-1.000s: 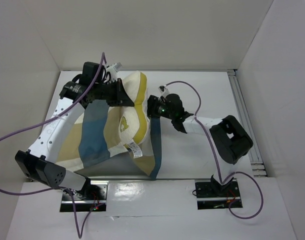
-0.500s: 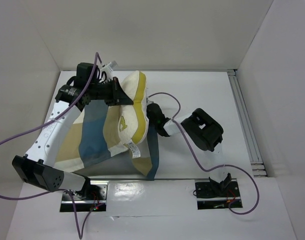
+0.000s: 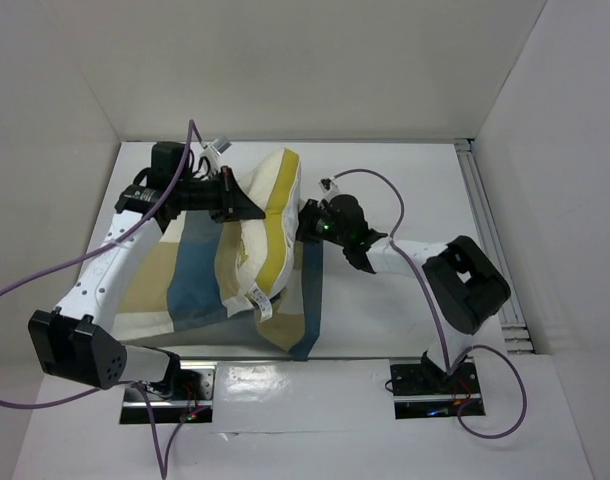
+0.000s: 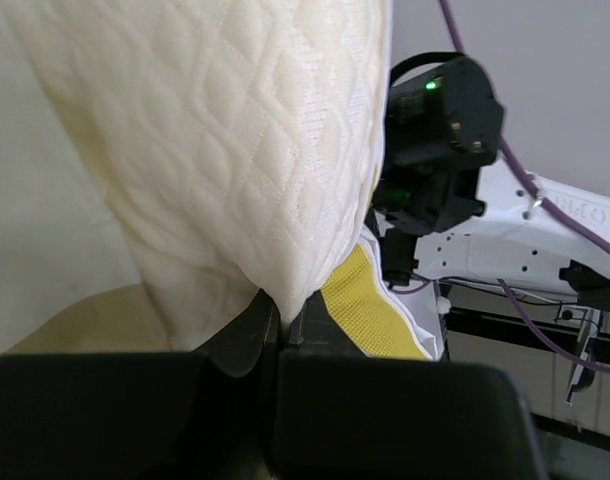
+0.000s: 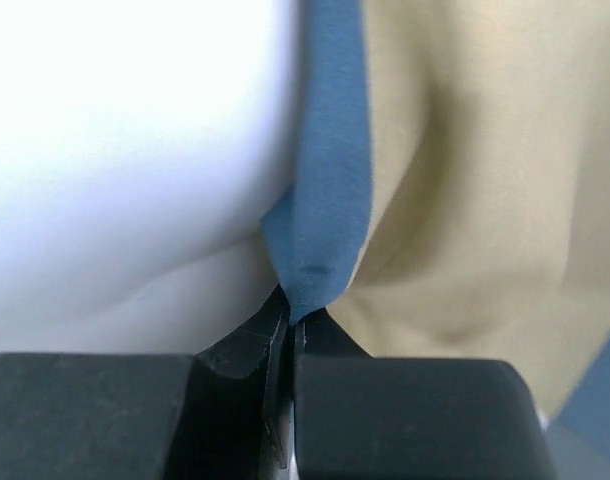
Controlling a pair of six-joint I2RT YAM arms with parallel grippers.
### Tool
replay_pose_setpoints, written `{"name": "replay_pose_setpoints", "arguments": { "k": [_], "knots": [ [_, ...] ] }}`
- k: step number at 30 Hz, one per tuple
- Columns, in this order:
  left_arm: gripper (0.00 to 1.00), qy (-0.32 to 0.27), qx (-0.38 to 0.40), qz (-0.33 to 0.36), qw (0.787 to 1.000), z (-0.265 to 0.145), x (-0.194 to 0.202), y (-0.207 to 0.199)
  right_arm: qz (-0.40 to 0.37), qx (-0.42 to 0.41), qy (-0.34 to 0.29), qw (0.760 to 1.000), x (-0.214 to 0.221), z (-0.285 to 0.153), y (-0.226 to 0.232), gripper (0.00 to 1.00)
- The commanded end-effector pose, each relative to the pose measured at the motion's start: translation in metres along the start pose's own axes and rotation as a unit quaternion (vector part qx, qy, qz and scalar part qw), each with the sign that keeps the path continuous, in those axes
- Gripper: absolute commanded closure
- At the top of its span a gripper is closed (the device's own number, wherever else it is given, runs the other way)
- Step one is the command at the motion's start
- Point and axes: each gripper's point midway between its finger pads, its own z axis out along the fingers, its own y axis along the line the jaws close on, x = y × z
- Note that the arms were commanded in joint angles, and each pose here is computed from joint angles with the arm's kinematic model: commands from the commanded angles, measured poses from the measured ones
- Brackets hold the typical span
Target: Put the pillow into the pillowcase
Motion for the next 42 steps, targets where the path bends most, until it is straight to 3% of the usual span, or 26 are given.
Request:
{"name": "replay_pose_setpoints", "arguments": {
  "k": [1, 8, 13, 22, 27, 32, 39, 40, 42],
  "knots": [
    [1.0, -0.022, -0.004, -0.001, 1.0, 0.004, -0.01, 0.02, -0.024, 0.016, -0.034, 0.999, -0.022, -0.029, 0.004, 1.0],
    [1.0, -0.029, -0.032, -0.008, 0.999, -0.004, -0.012, 0.043, -0.03, 0.097, -0.067, 0.993, -0.051, -0.072, -0.046, 1.0],
    [1.0, -0.032, -0.059, -0.028, 0.997, -0.01, -0.007, 0.062, -0.034, 0.142, -0.055, 0.988, -0.061, -0.093, -0.078, 1.0],
    [1.0, -0.028, -0.083, -0.067, 0.994, 0.012, 0.001, 0.092, -0.067, 0.096, -0.043, 0.992, -0.076, -0.096, -0.04, 1.0],
    [1.0, -0.018, -0.099, -0.049, 0.994, 0.035, 0.004, 0.081, -0.074, 0.098, -0.051, 0.991, -0.089, -0.096, -0.029, 1.0],
    [1.0, 0.002, -0.084, -0.048, 0.995, 0.059, 0.005, 0.07, -0.097, 0.111, -0.053, 0.988, -0.089, -0.093, -0.017, 0.93],
    [1.0, 0.0, -0.084, -0.043, 0.996, 0.064, -0.001, 0.067, -0.09, 0.142, -0.067, 0.984, -0.095, -0.094, -0.027, 0.92],
    [1.0, -0.007, -0.085, -0.039, 0.996, 0.063, -0.006, 0.065, -0.09, 0.145, -0.07, 0.983, -0.096, -0.094, -0.029, 0.89],
    [1.0, -0.004, -0.087, -0.037, 0.995, 0.063, -0.006, 0.066, -0.077, 0.163, -0.077, 0.981, -0.096, -0.096, -0.037, 0.52]
  ]
}}
